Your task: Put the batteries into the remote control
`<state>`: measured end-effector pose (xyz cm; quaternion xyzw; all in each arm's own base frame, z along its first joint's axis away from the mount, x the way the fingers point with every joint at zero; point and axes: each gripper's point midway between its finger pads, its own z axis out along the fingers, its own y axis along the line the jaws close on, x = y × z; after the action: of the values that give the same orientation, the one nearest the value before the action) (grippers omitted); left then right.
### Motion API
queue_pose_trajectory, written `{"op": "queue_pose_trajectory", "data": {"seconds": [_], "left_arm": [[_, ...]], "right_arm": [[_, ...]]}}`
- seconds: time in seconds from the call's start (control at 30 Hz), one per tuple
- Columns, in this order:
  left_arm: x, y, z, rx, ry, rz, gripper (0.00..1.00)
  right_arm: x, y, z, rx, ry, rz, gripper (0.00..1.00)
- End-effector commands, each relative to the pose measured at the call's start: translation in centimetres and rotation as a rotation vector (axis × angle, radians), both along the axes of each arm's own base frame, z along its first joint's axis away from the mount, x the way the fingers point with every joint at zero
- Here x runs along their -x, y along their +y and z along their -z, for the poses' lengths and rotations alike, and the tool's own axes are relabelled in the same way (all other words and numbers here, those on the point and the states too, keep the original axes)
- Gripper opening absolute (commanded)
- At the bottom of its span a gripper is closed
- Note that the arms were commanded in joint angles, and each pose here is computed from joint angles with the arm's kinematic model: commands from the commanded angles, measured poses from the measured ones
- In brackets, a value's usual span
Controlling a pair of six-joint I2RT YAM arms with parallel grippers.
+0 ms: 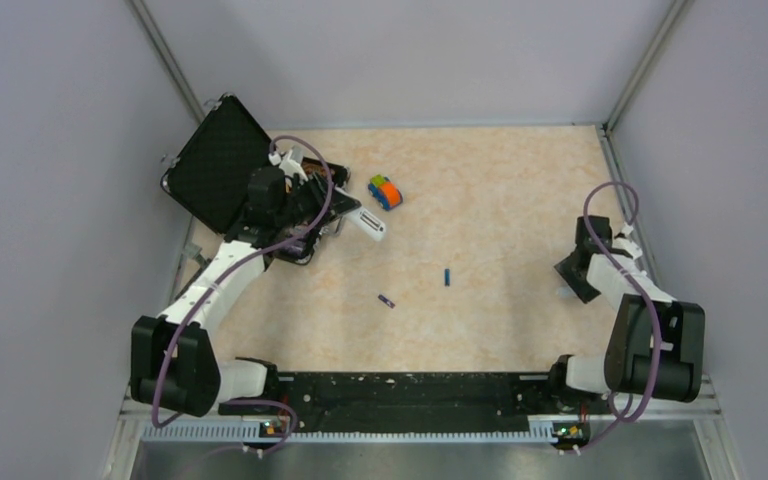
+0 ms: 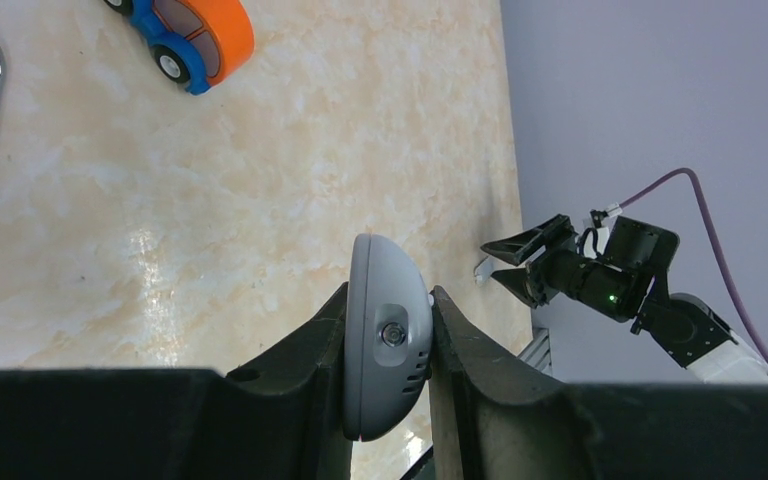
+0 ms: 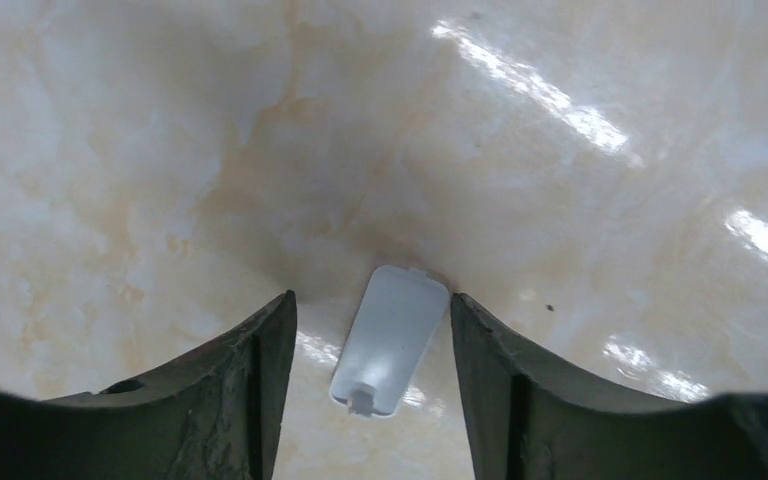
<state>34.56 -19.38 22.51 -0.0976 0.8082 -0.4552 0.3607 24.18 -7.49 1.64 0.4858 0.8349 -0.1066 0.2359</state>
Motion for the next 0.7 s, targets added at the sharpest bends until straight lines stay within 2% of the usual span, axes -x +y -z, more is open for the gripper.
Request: {"op": "queue_pose_trajectory", "data": {"seconds": [0.0,0.13,0.2,0.43,0.6,0.67], "left_arm": [[-0.4,0.3,-3.1,-0.004,-0.107,-0.017,0.0],[0.2,0.9,-3.3,-0.019,-0.135,-0.037,0.0],[0.7,1.2,-2.9,-0.031,-0.138,-0.042,0.0],[2.4,1.7,-1.8,-0.087,-0.138,-0.019,0.0],[3.7,1.8,-1.1,-0.094,-0.144,-0.001,0.0],[4.2,1.7,-0.8,-0.094,-0.142,0.014,0.0]], "right_arm": [[-2.0,3.6,2.3,-0.204,-0.066,-0.068,0.53],[-3.5,4.4,3.2,-0.25,-0.048,-0.137,0.37],[-4.1,5.3,3.5,-0.27,-0.039,-0.174,0.34],[-3.6,10.3,3.3,-0.35,-0.016,-0.241,0.29],[-3.9,12.6,1.0,-0.348,-0.044,-0.322,0.3],[-4.0,12.3,-0.4,-0.306,-0.045,-0.338,0.32]]}}
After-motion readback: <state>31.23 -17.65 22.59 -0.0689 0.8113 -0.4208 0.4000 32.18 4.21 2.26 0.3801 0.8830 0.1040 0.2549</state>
